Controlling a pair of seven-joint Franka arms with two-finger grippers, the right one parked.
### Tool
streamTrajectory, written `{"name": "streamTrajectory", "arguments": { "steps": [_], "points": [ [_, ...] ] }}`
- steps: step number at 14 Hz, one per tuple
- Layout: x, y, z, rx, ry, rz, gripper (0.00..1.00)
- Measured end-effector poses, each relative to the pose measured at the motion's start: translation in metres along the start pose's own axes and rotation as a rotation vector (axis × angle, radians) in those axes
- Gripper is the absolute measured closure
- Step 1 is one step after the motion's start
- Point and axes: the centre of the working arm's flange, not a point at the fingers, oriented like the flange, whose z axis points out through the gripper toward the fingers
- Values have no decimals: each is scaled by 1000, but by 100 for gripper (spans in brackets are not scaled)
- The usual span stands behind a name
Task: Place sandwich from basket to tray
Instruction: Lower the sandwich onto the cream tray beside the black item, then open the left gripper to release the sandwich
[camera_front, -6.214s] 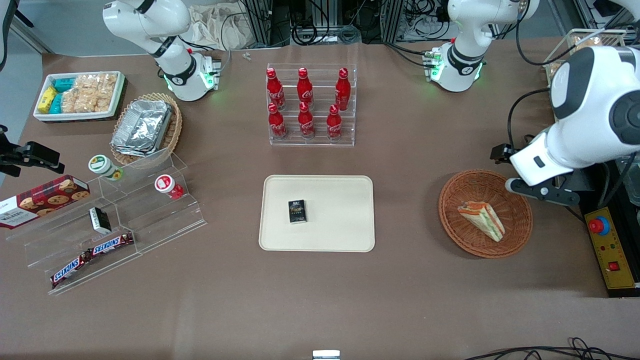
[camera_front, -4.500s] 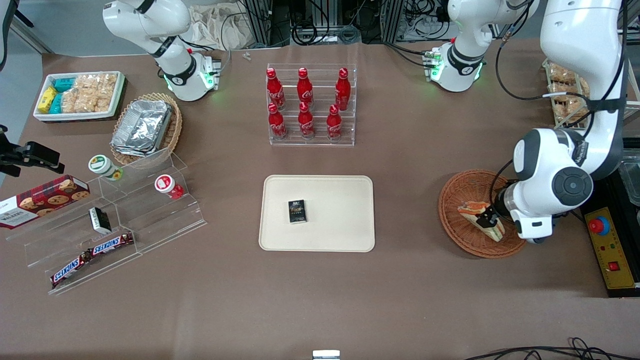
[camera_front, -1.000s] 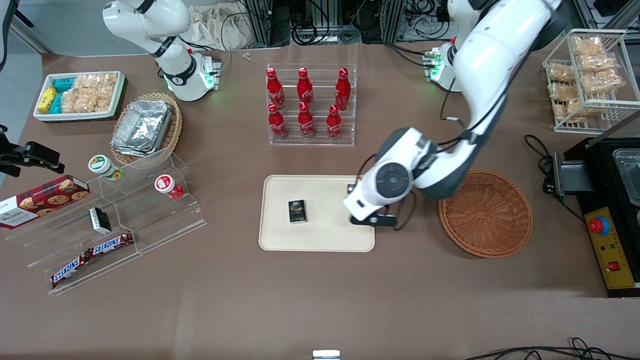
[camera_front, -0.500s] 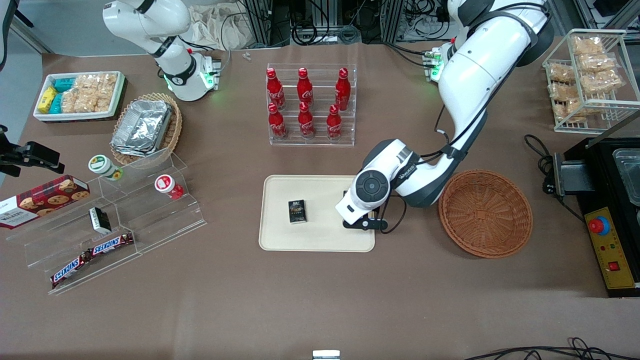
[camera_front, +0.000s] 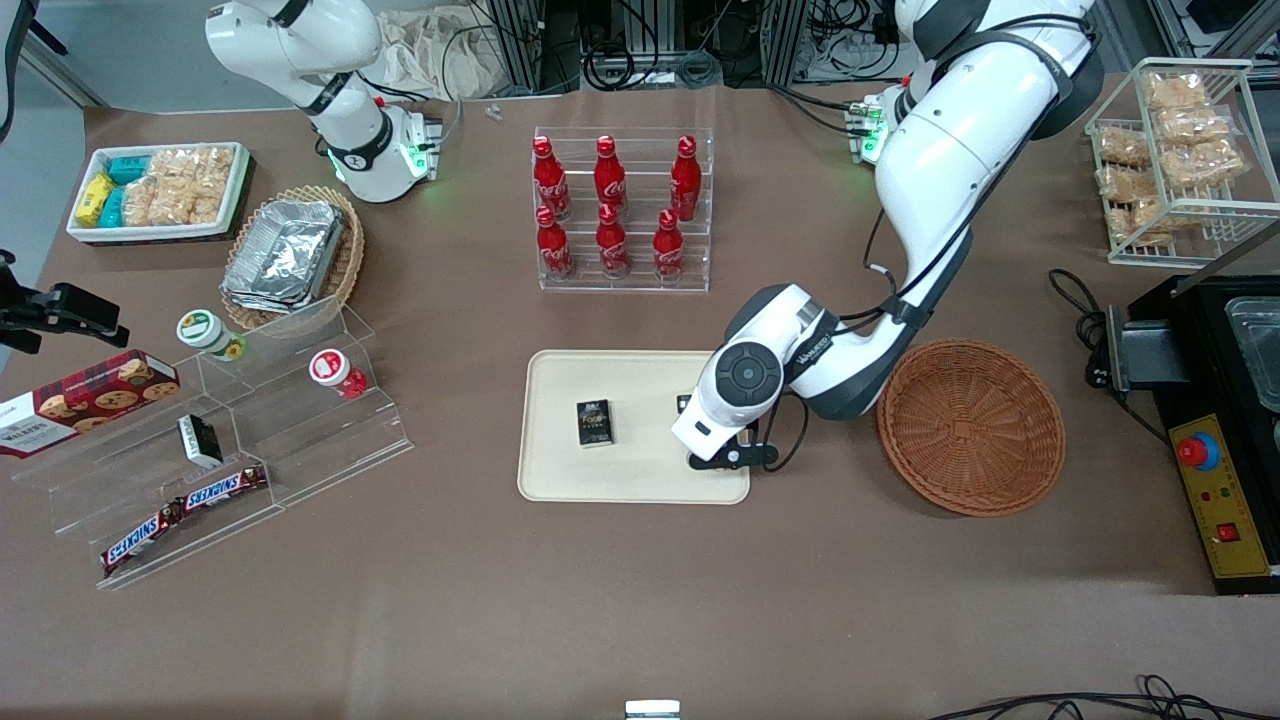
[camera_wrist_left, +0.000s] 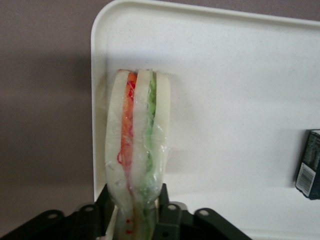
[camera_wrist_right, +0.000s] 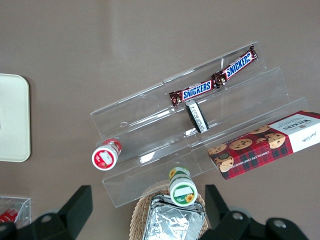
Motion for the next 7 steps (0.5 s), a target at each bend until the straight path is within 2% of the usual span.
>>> {"name": "streamTrajectory", "arguments": {
  "steps": [3,5,7],
  "points": [
    [9,-6,-8,-2,14,-18,22],
    [19,-24,-24,30,-3,-47,2],
    [22,-40,-49,64,-5,-62,0]
  ]
}}
